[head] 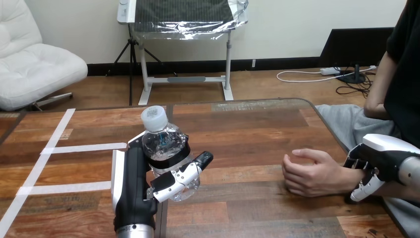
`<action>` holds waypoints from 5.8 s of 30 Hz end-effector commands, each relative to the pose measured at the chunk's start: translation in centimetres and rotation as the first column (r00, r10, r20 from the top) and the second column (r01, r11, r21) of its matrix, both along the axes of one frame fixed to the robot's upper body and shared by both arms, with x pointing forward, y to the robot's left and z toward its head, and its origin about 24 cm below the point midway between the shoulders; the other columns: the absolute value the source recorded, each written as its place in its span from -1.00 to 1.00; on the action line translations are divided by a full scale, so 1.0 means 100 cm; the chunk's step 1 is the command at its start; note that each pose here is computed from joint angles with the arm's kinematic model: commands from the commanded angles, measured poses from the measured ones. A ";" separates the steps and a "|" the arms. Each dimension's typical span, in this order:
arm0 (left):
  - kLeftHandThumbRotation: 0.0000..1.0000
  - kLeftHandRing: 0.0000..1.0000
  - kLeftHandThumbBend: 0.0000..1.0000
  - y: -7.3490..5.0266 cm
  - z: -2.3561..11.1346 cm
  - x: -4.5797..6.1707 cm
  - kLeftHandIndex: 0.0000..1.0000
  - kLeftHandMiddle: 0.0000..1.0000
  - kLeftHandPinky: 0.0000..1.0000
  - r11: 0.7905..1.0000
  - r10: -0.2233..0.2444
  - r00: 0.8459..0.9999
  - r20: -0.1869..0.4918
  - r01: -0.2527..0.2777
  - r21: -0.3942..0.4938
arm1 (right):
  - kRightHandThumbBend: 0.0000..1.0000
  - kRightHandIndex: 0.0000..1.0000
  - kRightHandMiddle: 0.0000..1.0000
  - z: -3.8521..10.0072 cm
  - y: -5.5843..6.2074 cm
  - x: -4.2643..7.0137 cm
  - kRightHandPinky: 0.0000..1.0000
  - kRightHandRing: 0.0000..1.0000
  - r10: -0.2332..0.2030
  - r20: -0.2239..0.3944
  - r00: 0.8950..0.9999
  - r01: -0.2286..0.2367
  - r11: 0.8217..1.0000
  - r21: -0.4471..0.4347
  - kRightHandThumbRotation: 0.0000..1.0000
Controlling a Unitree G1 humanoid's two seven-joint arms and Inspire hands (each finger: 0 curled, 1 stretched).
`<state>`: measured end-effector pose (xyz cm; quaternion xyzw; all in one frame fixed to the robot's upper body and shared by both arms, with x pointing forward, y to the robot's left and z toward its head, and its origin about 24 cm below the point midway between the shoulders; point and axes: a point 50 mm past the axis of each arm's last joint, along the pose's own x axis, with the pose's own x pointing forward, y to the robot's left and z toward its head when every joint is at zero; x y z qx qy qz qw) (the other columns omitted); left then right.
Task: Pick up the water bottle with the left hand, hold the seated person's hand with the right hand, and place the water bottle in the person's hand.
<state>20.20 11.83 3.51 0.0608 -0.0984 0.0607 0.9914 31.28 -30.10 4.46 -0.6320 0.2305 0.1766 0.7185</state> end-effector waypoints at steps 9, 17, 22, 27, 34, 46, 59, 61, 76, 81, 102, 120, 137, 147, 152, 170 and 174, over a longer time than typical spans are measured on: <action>-1.00 -0.24 0.33 -0.003 0.023 0.007 -0.13 -0.14 -0.35 0.999 0.011 0.991 0.132 -0.007 -0.033 | 0.34 0.12 0.22 -0.015 0.027 0.003 -0.07 0.07 0.073 0.003 0.997 -0.073 0.993 0.092 -1.00; -1.00 -0.24 0.34 -0.003 0.023 0.007 -0.13 -0.14 -0.35 0.999 0.013 0.992 0.129 -0.009 -0.032 | 0.34 0.07 0.03 -0.013 0.027 0.003 -0.32 -0.17 0.080 0.038 0.996 -0.083 0.990 0.111 -1.00; -1.00 -0.24 0.35 -0.003 0.023 0.007 -0.13 -0.14 -0.35 0.999 0.011 0.992 0.128 -0.007 -0.035 | 0.32 0.02 -0.07 -0.013 0.026 0.003 -0.46 -0.29 0.079 0.050 0.996 -0.084 0.991 0.102 -1.00; -1.00 -0.24 0.34 -0.003 0.023 0.007 -0.13 -0.14 -0.35 0.999 0.012 0.992 0.125 -0.008 -0.035 | 0.33 -0.02 -0.11 -0.013 0.026 0.003 -0.50 -0.33 0.078 0.067 0.995 -0.085 0.991 0.106 -1.00; -1.00 -0.24 0.35 -0.003 0.023 0.008 -0.13 -0.14 -0.35 0.999 0.014 0.992 0.124 -0.009 -0.036 | 0.34 -0.09 -0.15 -0.013 0.027 0.003 -0.52 -0.36 0.080 0.093 0.992 -0.091 0.989 0.119 -1.00; -1.00 -0.24 0.34 -0.002 0.024 0.009 -0.13 -0.14 -0.34 0.999 0.015 0.992 0.125 -0.011 -0.034 | 0.35 -0.15 -0.16 -0.013 0.027 0.004 -0.53 -0.37 0.077 0.100 0.992 -0.091 0.986 0.142 -1.00; -1.00 -0.24 0.34 -0.002 0.025 0.009 -0.13 -0.14 -0.34 0.999 0.018 0.991 0.129 -0.014 -0.030 | 0.37 -0.13 -0.16 -0.013 0.027 0.003 -0.53 -0.36 0.077 0.111 0.991 -0.093 0.985 0.148 -1.00; -1.00 -0.24 0.34 -0.002 0.025 0.009 -0.13 -0.14 -0.34 1.000 0.019 0.992 0.128 -0.015 -0.027 | 0.38 -0.13 -0.16 -0.013 0.026 0.003 -0.53 -0.36 0.078 0.110 0.991 -0.094 0.985 0.147 -1.00; -1.00 -0.24 0.32 -0.002 0.025 0.009 -0.13 -0.14 -0.34 0.999 0.017 0.991 0.134 -0.013 -0.031 | 0.40 -0.12 -0.16 -0.014 0.025 0.002 -0.52 -0.36 0.085 0.120 0.989 -0.102 0.984 0.146 -1.00; -1.00 -0.24 0.33 -0.002 0.025 0.009 -0.13 -0.14 -0.34 0.999 0.019 0.991 0.133 -0.014 -0.033 | 0.40 -0.15 -0.20 -0.014 0.024 0.002 -0.54 -0.38 0.077 0.127 0.989 -0.096 0.985 0.146 -1.00; -1.00 -0.24 0.33 -0.003 0.025 0.010 -0.13 -0.14 -0.34 0.999 0.015 0.992 0.129 -0.012 -0.031 | 0.41 -0.21 -0.21 -0.012 0.021 0.002 -0.52 -0.39 0.084 0.153 0.985 -0.106 0.984 0.143 -1.00; -1.00 -0.24 0.33 -0.003 0.025 0.011 -0.13 -0.14 -0.35 1.000 0.016 0.991 0.132 -0.012 -0.026 | 0.52 -0.12 -0.18 -0.006 0.013 0.001 -0.54 -0.37 0.067 0.175 0.982 -0.083 0.993 0.084 -1.00; -1.00 -0.25 0.32 -0.003 0.025 0.011 -0.13 -0.14 -0.35 0.999 0.013 0.992 0.129 -0.009 -0.033 | 0.53 0.17 0.29 -0.004 -0.001 -0.003 -0.10 0.10 -0.028 0.120 0.992 0.027 1.000 0.013 -1.00; -1.00 -0.25 0.32 -0.003 0.025 0.012 -0.12 -0.14 -0.35 0.999 0.011 0.991 0.133 -0.006 -0.034 | 0.50 0.27 0.39 -0.004 -0.002 -0.004 0.06 0.24 -0.049 0.111 0.993 0.048 0.999 0.013 -1.00; -1.00 -0.25 0.32 -0.004 0.026 0.012 -0.13 -0.14 -0.35 1.000 0.013 0.991 0.133 -0.009 -0.030 | 0.49 0.32 0.40 -0.004 -0.002 -0.005 0.06 0.23 -0.053 0.116 0.992 0.051 0.998 0.024 -1.00; -1.00 -0.25 0.32 -0.003 0.025 0.011 -0.14 -0.14 -0.36 1.000 0.015 0.991 0.130 -0.012 -0.027 | 0.50 0.27 0.39 -0.007 -0.002 -0.005 0.09 0.25 -0.056 0.108 0.992 0.056 0.998 0.005 -1.00; -1.00 -0.25 0.32 -0.002 0.025 0.011 -0.13 -0.14 -0.36 1.000 0.015 0.991 0.131 -0.011 -0.028 | 0.49 0.25 0.37 -0.007 -0.002 -0.005 0.05 0.22 -0.063 0.112 0.992 0.062 0.998 0.015 -1.00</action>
